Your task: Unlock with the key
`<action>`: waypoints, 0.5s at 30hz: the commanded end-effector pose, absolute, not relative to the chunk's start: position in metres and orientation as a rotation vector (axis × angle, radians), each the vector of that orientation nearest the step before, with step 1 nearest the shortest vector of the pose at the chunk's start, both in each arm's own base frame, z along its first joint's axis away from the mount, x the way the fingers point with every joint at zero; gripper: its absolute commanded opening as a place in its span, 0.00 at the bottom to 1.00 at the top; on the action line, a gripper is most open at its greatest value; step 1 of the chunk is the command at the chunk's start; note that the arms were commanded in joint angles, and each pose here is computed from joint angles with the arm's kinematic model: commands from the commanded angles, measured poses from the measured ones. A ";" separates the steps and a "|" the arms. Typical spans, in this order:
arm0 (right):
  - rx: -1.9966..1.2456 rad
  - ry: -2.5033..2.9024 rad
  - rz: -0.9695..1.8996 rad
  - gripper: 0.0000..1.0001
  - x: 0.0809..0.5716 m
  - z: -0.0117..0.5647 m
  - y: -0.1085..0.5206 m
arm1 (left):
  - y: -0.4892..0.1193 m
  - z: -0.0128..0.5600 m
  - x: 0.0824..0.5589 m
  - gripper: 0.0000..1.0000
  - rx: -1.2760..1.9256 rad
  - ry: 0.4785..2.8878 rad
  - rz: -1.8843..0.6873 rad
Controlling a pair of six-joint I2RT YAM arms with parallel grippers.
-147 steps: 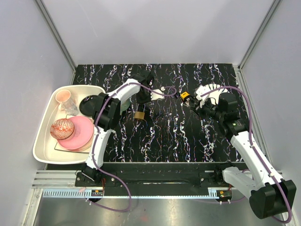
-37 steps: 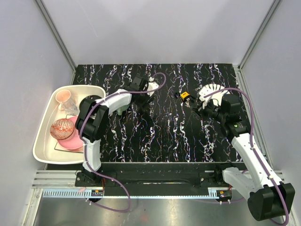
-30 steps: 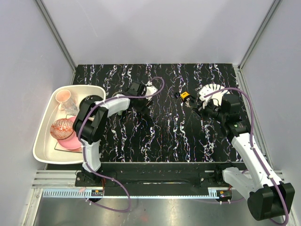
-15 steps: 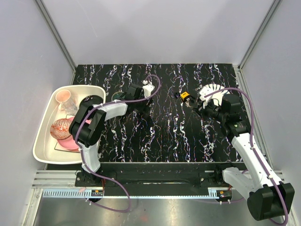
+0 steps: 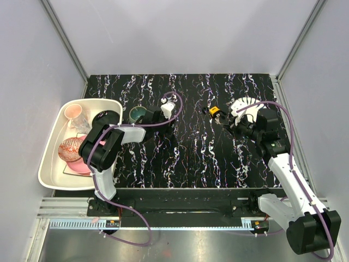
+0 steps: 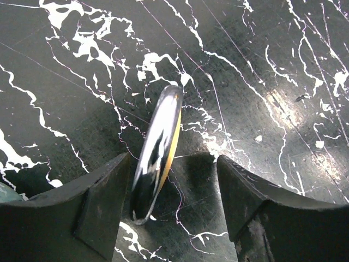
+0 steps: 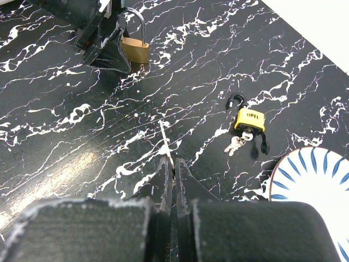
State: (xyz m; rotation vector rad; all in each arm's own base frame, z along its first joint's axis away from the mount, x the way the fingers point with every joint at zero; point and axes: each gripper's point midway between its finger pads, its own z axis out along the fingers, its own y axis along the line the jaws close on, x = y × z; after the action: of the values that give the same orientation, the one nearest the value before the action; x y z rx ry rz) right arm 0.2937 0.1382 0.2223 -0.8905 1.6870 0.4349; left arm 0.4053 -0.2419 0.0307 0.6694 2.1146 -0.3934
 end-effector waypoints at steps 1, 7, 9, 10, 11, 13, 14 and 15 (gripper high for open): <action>-0.898 1.635 0.428 0.00 0.297 0.233 0.139 | -0.250 0.068 0.425 0.68 0.577 1.973 -0.424; -0.883 1.631 0.426 0.00 0.297 0.236 0.136 | -0.254 0.065 0.426 0.61 0.584 1.977 -0.434; -0.880 1.629 0.427 0.00 0.297 0.236 0.135 | -0.255 0.064 0.427 0.58 0.586 1.977 -0.433; -0.880 1.628 0.429 0.00 0.296 0.237 0.135 | -0.255 0.062 0.427 0.56 0.585 1.981 -0.434; -0.880 1.629 0.430 0.00 0.297 0.237 0.135 | -0.255 0.061 0.426 0.56 0.559 1.997 -0.445; -0.879 1.631 0.427 0.00 0.297 0.236 0.134 | -0.255 0.061 0.427 0.54 0.556 1.999 -0.443; -0.877 1.630 0.426 0.00 0.297 0.236 0.133 | -0.255 0.060 0.427 0.52 0.555 2.003 -0.441; -0.876 1.634 0.428 0.00 0.297 0.236 0.134 | -0.255 0.060 0.428 0.51 0.556 2.001 -0.439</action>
State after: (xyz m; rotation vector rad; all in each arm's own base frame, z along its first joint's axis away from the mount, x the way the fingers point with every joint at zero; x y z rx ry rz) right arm 0.2956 0.1324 0.2230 -0.8750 1.6900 0.4326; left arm 0.4123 -0.2468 0.0394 0.5971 2.0761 -0.4252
